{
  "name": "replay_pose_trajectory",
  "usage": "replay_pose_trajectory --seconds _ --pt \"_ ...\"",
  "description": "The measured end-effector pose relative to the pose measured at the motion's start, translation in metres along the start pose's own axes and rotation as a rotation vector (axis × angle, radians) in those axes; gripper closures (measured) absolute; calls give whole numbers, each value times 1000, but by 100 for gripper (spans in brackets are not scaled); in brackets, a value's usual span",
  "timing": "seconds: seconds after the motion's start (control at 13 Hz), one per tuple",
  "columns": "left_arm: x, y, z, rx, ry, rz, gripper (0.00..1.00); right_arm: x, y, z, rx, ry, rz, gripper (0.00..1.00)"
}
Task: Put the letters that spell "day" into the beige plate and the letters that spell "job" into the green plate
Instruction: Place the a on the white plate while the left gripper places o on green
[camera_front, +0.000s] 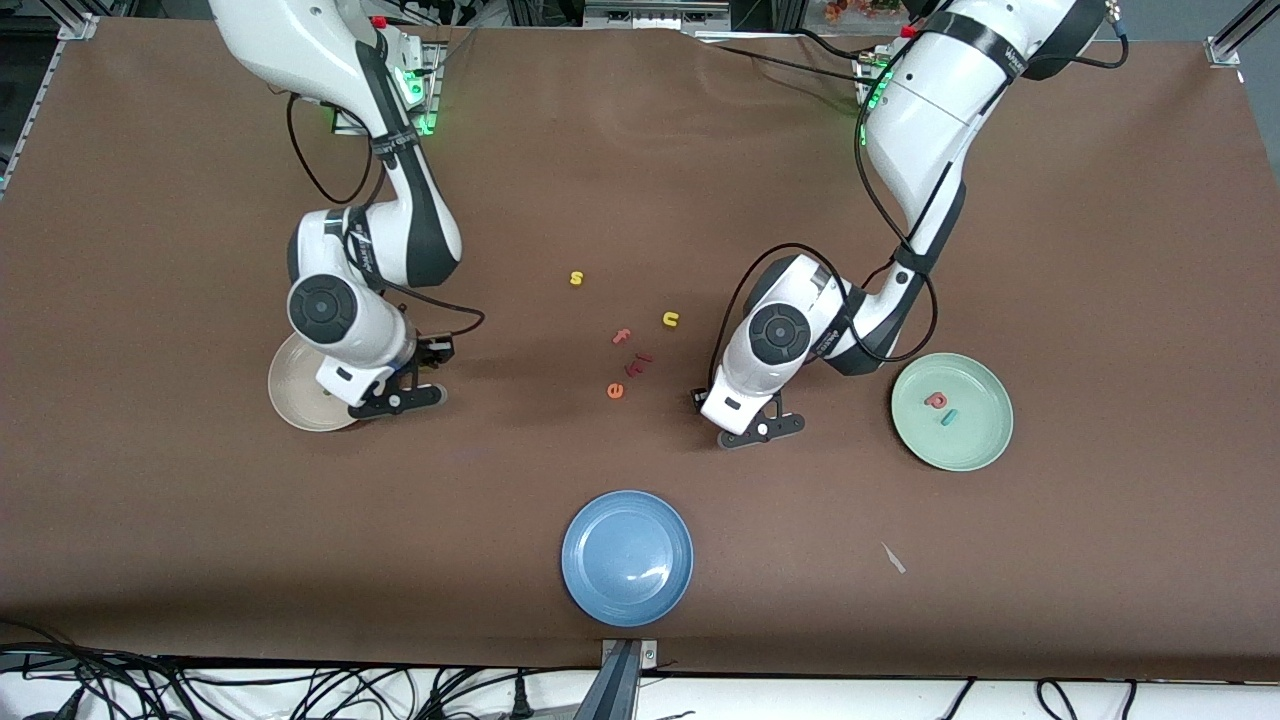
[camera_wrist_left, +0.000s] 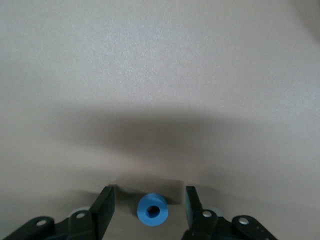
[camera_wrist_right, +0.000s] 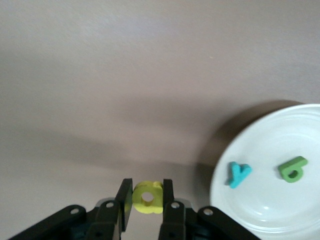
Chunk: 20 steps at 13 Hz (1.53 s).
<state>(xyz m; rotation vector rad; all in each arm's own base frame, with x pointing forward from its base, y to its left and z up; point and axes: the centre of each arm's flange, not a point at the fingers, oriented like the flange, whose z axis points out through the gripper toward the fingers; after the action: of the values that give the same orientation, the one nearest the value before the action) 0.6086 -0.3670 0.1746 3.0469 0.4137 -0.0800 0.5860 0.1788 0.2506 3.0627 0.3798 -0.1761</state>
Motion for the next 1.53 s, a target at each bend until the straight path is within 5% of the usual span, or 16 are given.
replay_pose_trajectory --seconds 0.31,0.38,0.69,0.92,1.53 --pt "-1 0 3 3 -3 1 43 -27 68 16 -36 41 -127 72" --pt "0 0 2 4 -4 0 52 -29 80 16 -42 41 -152 72" --pt "1 0 0 7 -4 0 76 -29 103 14 -43 47 -155 34" --pt "4 0 -5 -1 4 -3 76 -20 87 0 -27 41 -91 1" --pt "86 -105 -121 75 -40 -29 76 1 7 -59 34 -93 68 0"
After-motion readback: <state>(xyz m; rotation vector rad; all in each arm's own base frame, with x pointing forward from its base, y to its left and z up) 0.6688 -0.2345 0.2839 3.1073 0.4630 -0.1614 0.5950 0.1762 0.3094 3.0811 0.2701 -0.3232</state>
